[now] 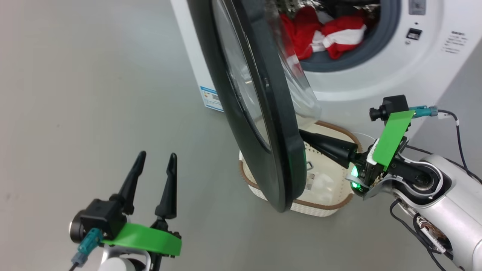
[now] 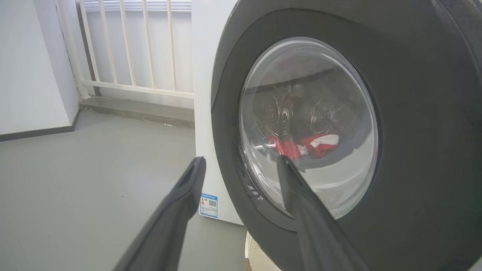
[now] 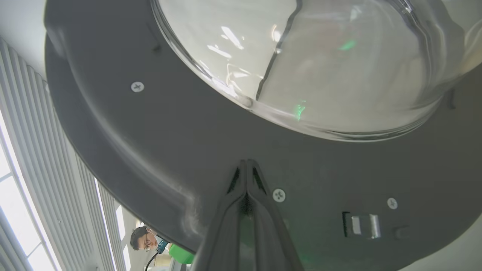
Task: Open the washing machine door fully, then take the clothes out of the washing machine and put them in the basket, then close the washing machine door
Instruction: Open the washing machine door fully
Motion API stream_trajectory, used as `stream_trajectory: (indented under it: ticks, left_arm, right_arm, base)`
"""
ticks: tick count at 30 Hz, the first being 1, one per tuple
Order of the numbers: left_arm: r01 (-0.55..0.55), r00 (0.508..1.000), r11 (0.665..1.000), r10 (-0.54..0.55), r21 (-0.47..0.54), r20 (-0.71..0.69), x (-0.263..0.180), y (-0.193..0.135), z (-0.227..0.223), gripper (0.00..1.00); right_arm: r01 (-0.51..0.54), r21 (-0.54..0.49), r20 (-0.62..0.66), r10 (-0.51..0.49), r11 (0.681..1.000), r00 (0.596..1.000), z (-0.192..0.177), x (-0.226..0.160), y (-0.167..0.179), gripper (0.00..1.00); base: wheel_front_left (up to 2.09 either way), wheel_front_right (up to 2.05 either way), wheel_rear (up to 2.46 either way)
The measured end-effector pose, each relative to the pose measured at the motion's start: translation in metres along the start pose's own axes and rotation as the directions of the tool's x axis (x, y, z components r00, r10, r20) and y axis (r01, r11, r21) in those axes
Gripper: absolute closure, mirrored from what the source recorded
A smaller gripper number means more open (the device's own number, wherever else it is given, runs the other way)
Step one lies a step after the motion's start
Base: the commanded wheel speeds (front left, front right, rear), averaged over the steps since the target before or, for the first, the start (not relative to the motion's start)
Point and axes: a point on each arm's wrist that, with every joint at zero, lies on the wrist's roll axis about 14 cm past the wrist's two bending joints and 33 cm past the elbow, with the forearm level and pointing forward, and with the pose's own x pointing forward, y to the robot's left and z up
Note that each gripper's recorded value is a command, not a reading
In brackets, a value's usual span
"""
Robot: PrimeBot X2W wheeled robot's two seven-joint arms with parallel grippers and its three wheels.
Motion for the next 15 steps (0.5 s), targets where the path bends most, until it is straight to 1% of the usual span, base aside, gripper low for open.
stream_trajectory:
  ticks: [15]
  left_arm:
    - [-0.100, 0.995, 0.995, 0.100, -0.012, 0.005, -0.034, 0.031, 0.009, 0.00]
  right_arm:
    - [0.000, -0.003, -0.158, -0.001, 1.000, 0.987, -0.052, 0.038, 0.007, 1.00]
  base:
    - [0.00, 0.00, 0.00]
